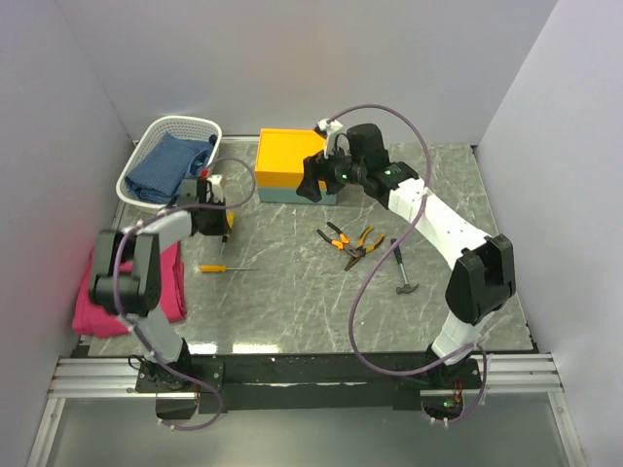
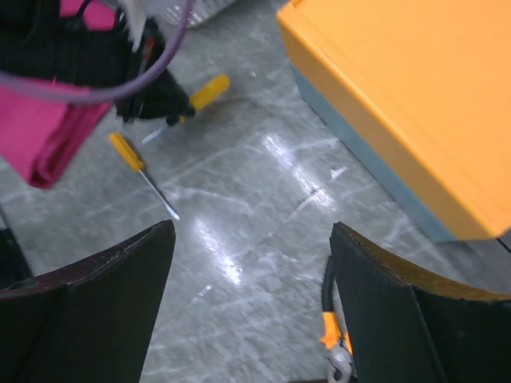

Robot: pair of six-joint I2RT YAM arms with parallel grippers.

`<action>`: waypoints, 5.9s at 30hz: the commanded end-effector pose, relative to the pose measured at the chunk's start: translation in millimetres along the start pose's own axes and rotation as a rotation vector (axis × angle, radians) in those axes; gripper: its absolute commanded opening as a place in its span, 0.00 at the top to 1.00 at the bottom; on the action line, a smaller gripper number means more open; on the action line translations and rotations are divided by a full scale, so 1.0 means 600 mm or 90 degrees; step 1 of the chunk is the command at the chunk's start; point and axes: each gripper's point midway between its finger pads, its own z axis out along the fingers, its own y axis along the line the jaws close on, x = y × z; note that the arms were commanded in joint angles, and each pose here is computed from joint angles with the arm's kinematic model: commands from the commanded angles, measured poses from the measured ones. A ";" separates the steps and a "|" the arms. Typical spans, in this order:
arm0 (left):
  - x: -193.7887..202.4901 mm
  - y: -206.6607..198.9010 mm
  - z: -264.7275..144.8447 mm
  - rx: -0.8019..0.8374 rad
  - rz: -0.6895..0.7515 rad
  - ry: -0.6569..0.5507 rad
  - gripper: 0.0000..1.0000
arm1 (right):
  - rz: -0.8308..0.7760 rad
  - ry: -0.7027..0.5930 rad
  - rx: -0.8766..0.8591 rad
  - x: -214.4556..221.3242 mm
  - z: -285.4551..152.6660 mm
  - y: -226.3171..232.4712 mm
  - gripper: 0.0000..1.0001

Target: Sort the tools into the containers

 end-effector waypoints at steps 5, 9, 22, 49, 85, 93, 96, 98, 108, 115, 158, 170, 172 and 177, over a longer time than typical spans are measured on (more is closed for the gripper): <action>-0.117 -0.130 -0.198 0.208 0.079 -0.279 0.99 | 0.161 -0.066 -0.207 -0.080 0.020 0.075 0.16; -0.153 -0.172 -0.239 0.275 0.066 -0.329 0.99 | 0.163 -0.055 -0.272 -0.073 0.037 0.089 0.18; -0.195 -0.268 -0.258 0.384 0.060 -0.345 0.99 | 0.206 -0.115 -0.356 -0.133 0.082 0.097 0.20; -0.193 -0.309 -0.274 0.425 0.070 -0.342 0.71 | 0.198 -0.088 -0.274 -0.111 0.126 0.095 1.00; -0.138 -0.279 -0.243 0.368 0.119 -0.300 0.44 | -0.090 -0.056 0.354 -0.124 -0.069 -0.349 1.00; -0.126 -0.274 -0.237 0.361 0.114 -0.285 0.44 | -0.111 0.019 0.319 -0.065 -0.041 -0.337 0.73; -0.127 -0.271 -0.237 0.354 0.116 -0.288 0.44 | -0.125 0.034 0.315 -0.055 -0.037 -0.324 0.62; -0.128 -0.269 -0.238 0.349 0.115 -0.293 0.44 | -0.124 0.048 0.326 -0.040 -0.034 -0.325 0.40; -0.152 -0.180 -0.234 0.216 0.047 -0.307 0.40 | -0.165 -0.075 0.185 -0.139 -0.071 -0.206 0.15; -0.239 -0.012 -0.287 0.071 -0.101 -0.399 0.25 | -0.169 -0.042 -0.154 -0.061 -0.016 0.007 0.20; -0.167 0.011 -0.390 0.067 -0.144 -0.450 0.03 | -0.301 0.188 -0.202 0.310 0.402 0.312 0.40; -0.216 0.033 -0.381 0.043 -0.164 -0.479 0.04 | -0.239 0.143 -0.226 0.146 0.283 0.259 1.00; -0.244 0.034 -0.388 0.045 -0.159 -0.500 0.05 | -0.217 0.107 -0.250 0.084 0.229 0.255 1.00; -0.292 0.016 -0.371 0.071 -0.136 -0.513 0.06 | -0.075 -0.009 -0.227 -0.063 0.097 0.170 1.00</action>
